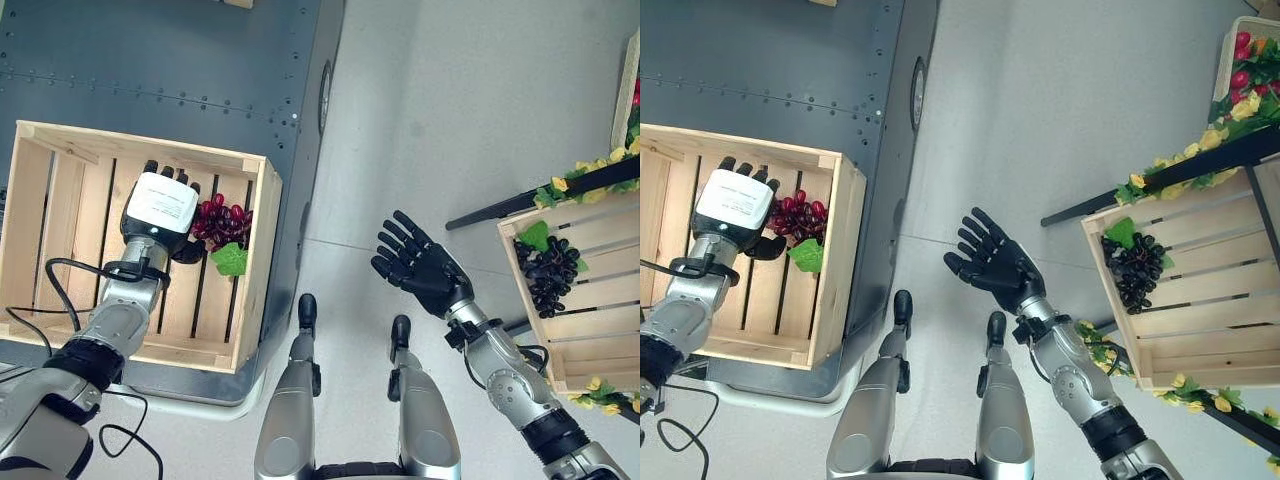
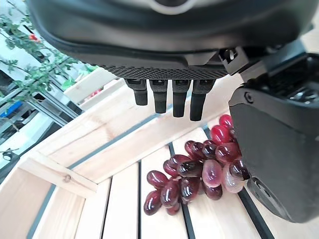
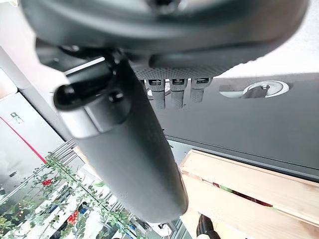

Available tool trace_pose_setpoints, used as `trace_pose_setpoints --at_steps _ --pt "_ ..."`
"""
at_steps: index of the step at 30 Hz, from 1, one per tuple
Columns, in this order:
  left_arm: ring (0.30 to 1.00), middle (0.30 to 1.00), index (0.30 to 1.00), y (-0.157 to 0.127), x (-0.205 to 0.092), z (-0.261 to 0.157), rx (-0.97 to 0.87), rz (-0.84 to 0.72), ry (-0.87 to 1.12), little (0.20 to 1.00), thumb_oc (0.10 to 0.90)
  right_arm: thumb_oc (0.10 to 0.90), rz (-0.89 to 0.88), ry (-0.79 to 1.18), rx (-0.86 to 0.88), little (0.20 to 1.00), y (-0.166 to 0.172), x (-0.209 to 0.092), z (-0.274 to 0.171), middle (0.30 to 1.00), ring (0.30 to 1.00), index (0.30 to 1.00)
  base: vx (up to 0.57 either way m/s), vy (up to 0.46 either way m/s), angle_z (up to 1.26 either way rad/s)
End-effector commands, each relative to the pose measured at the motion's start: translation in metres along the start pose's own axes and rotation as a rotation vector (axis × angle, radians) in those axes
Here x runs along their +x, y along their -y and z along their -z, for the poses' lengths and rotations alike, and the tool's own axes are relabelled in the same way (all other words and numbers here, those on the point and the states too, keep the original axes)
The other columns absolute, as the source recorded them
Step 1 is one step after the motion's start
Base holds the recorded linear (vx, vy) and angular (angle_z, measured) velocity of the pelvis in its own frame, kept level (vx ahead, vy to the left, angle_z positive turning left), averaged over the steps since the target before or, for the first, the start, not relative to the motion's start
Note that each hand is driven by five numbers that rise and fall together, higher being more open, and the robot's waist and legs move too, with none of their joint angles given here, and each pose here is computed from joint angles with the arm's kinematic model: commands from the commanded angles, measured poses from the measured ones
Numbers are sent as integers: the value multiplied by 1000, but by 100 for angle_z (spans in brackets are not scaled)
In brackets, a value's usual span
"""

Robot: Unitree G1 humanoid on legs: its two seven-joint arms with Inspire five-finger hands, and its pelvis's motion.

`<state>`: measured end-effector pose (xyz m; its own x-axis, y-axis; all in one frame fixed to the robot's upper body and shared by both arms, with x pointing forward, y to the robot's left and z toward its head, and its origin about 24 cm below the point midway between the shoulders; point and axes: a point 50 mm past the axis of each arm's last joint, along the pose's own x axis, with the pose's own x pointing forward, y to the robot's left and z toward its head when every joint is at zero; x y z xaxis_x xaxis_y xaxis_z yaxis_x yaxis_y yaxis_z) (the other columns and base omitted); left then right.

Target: Pick up the fruits from the basket on one side to the basket on the other side

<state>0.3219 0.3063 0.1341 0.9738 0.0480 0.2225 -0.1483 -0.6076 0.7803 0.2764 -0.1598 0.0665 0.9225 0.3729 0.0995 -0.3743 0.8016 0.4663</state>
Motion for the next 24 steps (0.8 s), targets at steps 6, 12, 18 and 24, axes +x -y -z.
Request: trace_pose_setpoints --at_steps 6,12,18,24 --pt "900 900 900 -34 29 30 105 -68 -186 900 800 800 -99 169 -1 900 -22 12 -28 900 900 900 0 0 0" --pt "900 900 900 -30 34 18 169 59 -135 900 800 800 -102 167 4 900 -26 17 -27 900 900 900 0 0 0" --pt "648 648 648 -31 35 13 173 85 -139 648 632 800 -104 169 7 900 -29 20 -26 900 900 900 0 0 0" --pt "300 300 300 -34 38 10 159 38 -126 300 400 800 -113 162 8 900 -30 21 -24 900 900 900 0 0 0"
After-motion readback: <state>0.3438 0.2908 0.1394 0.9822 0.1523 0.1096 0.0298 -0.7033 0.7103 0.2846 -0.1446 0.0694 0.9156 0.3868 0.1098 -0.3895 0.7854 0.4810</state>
